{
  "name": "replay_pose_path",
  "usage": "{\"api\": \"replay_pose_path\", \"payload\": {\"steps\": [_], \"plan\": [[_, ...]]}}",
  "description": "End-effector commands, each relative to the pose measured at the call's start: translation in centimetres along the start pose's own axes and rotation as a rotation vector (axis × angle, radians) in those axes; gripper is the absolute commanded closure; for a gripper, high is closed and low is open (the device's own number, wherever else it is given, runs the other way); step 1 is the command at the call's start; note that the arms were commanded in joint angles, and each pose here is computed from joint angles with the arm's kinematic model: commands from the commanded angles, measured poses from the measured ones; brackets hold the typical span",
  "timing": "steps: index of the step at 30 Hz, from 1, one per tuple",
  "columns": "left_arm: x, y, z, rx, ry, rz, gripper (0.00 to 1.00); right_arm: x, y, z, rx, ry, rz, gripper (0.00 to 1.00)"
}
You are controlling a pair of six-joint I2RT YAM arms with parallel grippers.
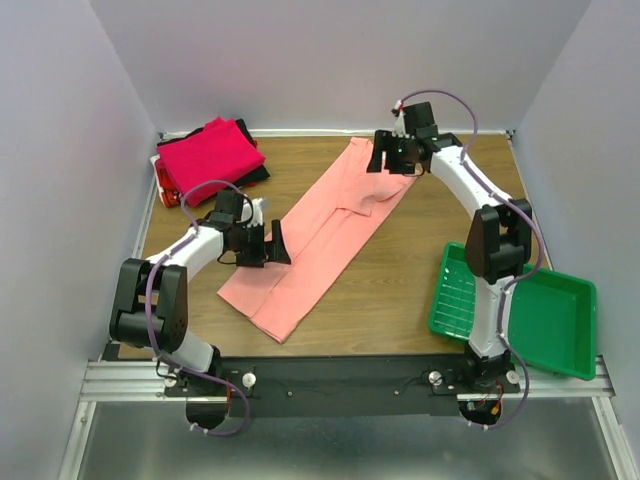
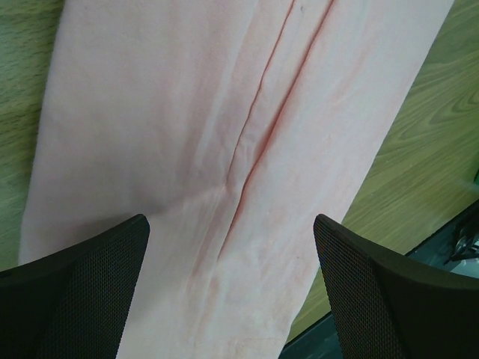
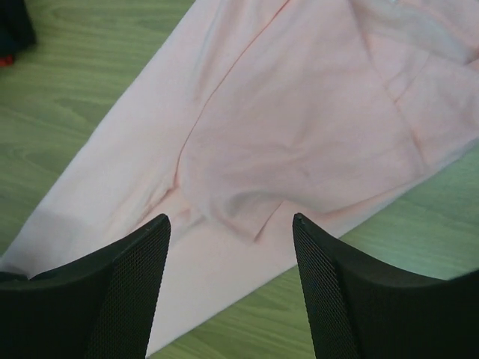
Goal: Fold and stack the t-shirts
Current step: Fold the tshirt
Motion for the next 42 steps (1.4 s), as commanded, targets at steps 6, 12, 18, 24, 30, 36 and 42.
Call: {"api": "replay_pose_path", "payload": {"steps": [6,12,18,24,30,36,42], "plan": [[0.3,-0.6,-1.0,0.01,0.031,0.019,0.02,3.9,-1.5,-8.2,-0.01,0.2,-0.066,0.38],[0.2,-0.8,-1.0,0.009,0.024,0.017,0.02,5.4,-2.4,-8.7,-0.013,0.216,-0.094,0.41],[0.1,-0.8,-1.3,0.003,0.027,0.019,0.02,6.1,-3.0,-9.9,-0.005,0.249,-0.11,0.46],[0.2,-0.8,-1.4,0.002,0.03,0.022,0.02,5.9,-3.1,-10.9,-0.011,0.273,-0.112,0.54],[0.2,-0.7,-1.3,0.006,0.034,0.022,0.02,5.5,-2.7,-11.1,-0.027,0.268,-0.12,0.59],[0.3,-0.7,-1.5,0.003,0.039,0.02,0.02,5.9,-2.4,-11.1,-0.03,0.269,-0.109,0.65],[0.2,-0.7,-1.6,0.006,0.042,0.023,0.02,6.6,-2.0,-11.4,-0.048,0.277,-0.101,0.69]]}}
Point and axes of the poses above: each gripper's point midway between its finger pads, its own x axis out along the fingers, its own y axis along the line the jaws close on, z = x × y, the point moved 5 cm from there along -x, back along the fingers, and after that the axes turned 14 degrees about x, right-handed, at the moved point
